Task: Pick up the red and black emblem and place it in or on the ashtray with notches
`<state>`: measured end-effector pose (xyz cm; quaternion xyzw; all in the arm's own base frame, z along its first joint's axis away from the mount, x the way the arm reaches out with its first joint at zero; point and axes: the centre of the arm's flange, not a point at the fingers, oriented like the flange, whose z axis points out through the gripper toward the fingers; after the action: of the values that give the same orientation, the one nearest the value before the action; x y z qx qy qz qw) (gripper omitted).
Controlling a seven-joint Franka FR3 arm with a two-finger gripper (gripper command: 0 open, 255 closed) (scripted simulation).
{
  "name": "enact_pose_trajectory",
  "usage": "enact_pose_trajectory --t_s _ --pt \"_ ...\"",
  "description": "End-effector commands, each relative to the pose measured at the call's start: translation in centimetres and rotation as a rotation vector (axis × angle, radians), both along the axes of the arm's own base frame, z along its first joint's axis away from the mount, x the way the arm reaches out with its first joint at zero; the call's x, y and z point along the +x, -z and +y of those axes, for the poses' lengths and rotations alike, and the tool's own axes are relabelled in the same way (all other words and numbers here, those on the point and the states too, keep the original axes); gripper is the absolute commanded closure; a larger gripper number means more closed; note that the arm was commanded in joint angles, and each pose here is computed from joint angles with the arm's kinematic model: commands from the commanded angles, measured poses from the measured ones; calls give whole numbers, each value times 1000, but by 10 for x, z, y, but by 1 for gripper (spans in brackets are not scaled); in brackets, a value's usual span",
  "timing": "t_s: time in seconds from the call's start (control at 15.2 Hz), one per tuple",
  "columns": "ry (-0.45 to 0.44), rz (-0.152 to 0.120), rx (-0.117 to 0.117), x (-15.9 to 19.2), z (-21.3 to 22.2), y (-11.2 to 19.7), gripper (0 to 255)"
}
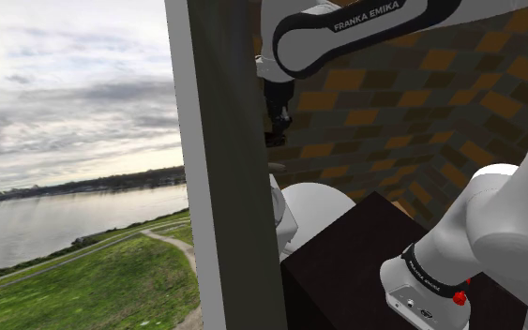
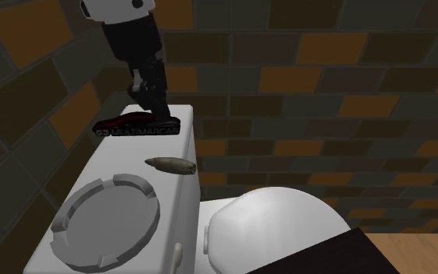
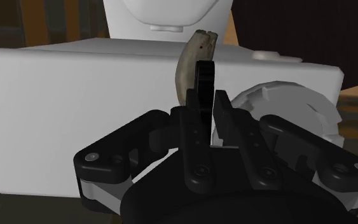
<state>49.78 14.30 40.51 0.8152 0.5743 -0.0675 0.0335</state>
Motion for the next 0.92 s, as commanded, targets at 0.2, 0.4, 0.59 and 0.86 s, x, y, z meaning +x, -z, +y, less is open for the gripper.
enact_pose_trajectory --t_s 0.2,0.4,0.59,0.86 --pt "1 0 -1 -54 38 -10 255" --pt "1 0 -1 -85 62 -15 255" --pt "1 0 -1 -109 80 -14 255" --pt "1 0 -1 -109 80 8 255"
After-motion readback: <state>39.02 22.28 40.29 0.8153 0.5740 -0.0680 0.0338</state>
